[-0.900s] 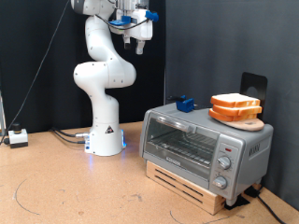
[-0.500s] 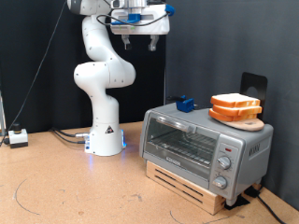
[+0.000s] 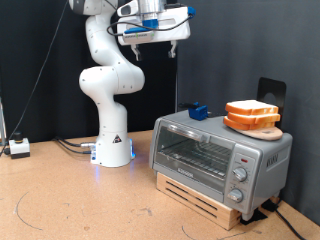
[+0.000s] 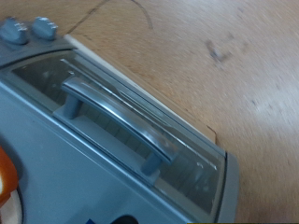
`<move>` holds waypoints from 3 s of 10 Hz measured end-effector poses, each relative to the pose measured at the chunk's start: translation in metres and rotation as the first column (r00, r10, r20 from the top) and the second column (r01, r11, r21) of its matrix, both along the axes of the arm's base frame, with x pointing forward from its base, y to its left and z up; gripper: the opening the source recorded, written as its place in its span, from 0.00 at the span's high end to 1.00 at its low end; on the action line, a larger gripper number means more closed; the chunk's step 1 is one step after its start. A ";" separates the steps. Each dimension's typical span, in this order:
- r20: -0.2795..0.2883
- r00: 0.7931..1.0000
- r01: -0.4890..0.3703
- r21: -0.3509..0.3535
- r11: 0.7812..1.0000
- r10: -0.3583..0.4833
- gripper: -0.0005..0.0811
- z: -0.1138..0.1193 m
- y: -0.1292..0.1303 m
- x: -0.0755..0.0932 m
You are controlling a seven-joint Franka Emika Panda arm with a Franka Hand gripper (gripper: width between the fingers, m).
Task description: Make a piece of toast with the oven
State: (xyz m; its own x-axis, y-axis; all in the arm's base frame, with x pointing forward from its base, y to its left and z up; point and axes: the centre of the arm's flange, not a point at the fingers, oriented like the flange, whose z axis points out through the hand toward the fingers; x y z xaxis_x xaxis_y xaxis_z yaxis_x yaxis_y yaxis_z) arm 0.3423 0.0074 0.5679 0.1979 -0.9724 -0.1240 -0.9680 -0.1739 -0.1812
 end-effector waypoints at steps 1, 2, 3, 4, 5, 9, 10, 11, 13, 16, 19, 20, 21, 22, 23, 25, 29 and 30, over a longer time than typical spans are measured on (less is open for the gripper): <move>0.081 0.993 -0.083 -0.032 0.996 0.085 0.00 -0.010 -0.002 0.012; 0.140 0.979 -0.140 -0.079 0.987 0.150 0.00 -0.018 0.000 0.019; 0.118 0.985 -0.119 -0.054 0.991 0.124 0.00 -0.019 -0.001 0.017; 0.178 0.973 -0.152 0.002 0.988 0.149 0.00 -0.014 0.000 0.019; 0.244 0.945 -0.239 0.056 0.969 0.219 0.00 -0.010 -0.002 0.017; 0.263 0.830 -0.534 0.116 0.838 0.492 0.00 -0.032 -0.022 0.012; 0.224 0.834 -0.535 0.107 0.838 0.504 0.00 -0.044 -0.021 0.017; 0.183 0.837 -0.540 0.115 0.834 0.516 0.00 -0.056 -0.018 0.020; 0.138 0.827 -0.561 0.128 0.818 0.545 0.00 -0.071 -0.014 0.026; 0.177 0.750 -0.660 0.152 0.736 0.637 0.00 -0.073 -0.013 0.023; 0.216 0.653 -0.757 0.142 0.638 0.726 0.00 -0.077 -0.015 0.022; 0.219 0.646 -0.763 0.140 0.632 0.731 0.00 -0.077 -0.015 0.022; 0.218 0.646 -0.762 0.141 0.631 0.731 0.00 -0.077 -0.015 0.021; 0.213 0.644 -0.764 0.145 0.628 0.734 0.00 -0.081 -0.013 0.020; 0.206 0.645 -0.763 0.133 0.632 0.735 0.00 -0.088 -0.009 0.020; 0.167 0.638 -0.769 0.096 0.632 0.752 0.00 -0.118 0.003 0.015; 0.120 0.653 -0.757 0.080 0.649 0.748 0.00 -0.175 0.017 0.011; 0.120 0.664 -0.748 0.080 0.659 0.738 0.00 -0.184 0.020 0.014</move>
State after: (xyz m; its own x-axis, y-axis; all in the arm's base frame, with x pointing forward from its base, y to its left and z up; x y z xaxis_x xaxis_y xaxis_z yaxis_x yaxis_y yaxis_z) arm 0.3561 0.0272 0.3835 0.8610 -0.4771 -0.1765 -0.5087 -0.8036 -0.3089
